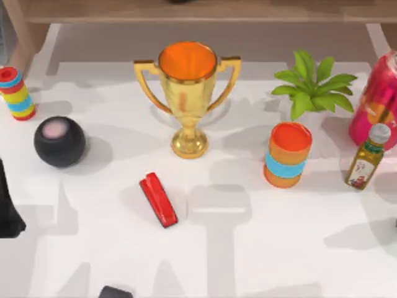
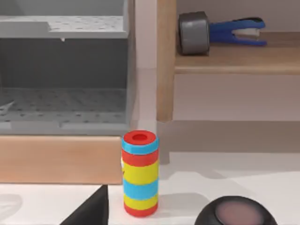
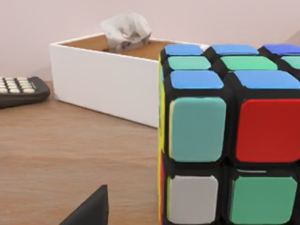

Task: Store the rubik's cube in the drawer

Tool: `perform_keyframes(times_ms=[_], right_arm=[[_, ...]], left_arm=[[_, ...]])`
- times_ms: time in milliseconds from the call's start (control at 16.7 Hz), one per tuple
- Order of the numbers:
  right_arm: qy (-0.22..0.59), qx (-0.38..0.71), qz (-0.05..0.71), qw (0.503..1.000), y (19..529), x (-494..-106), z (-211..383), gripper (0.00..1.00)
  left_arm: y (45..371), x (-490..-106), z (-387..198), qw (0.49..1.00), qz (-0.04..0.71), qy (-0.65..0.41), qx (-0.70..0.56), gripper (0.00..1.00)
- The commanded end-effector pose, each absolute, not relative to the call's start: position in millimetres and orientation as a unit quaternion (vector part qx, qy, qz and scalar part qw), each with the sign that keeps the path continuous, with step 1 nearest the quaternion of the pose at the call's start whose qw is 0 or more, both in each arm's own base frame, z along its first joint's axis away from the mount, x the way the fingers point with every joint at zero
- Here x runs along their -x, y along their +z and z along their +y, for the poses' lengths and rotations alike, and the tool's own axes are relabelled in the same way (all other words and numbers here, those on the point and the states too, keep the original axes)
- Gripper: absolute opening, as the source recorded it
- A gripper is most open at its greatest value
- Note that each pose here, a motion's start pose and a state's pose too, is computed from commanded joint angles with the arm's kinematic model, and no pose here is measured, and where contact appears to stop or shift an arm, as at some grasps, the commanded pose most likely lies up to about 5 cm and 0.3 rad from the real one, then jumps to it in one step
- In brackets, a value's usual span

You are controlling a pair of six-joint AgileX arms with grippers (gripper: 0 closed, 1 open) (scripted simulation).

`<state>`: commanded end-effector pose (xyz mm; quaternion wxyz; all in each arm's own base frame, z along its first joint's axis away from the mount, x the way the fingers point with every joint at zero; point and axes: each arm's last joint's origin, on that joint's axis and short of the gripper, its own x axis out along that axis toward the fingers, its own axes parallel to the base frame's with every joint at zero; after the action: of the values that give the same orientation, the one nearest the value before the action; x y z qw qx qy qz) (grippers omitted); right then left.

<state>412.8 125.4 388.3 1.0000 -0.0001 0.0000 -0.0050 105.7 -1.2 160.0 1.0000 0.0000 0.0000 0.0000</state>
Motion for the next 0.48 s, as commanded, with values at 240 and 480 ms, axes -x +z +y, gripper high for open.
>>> perform_keyframes(times_ms=[240, 480], right_arm=[[-0.005, 0.000, -0.001, 1.000, 388, -438, 124, 1.00], [-0.005, 0.000, 0.000, 1.000, 387, -441, 124, 1.00]], left_arm=[[160, -106, -1, 1.000, 0.000, 0.000, 0.000, 1.00], [160, -106, -1, 1.000, 0.000, 0.000, 0.000, 1.00]])
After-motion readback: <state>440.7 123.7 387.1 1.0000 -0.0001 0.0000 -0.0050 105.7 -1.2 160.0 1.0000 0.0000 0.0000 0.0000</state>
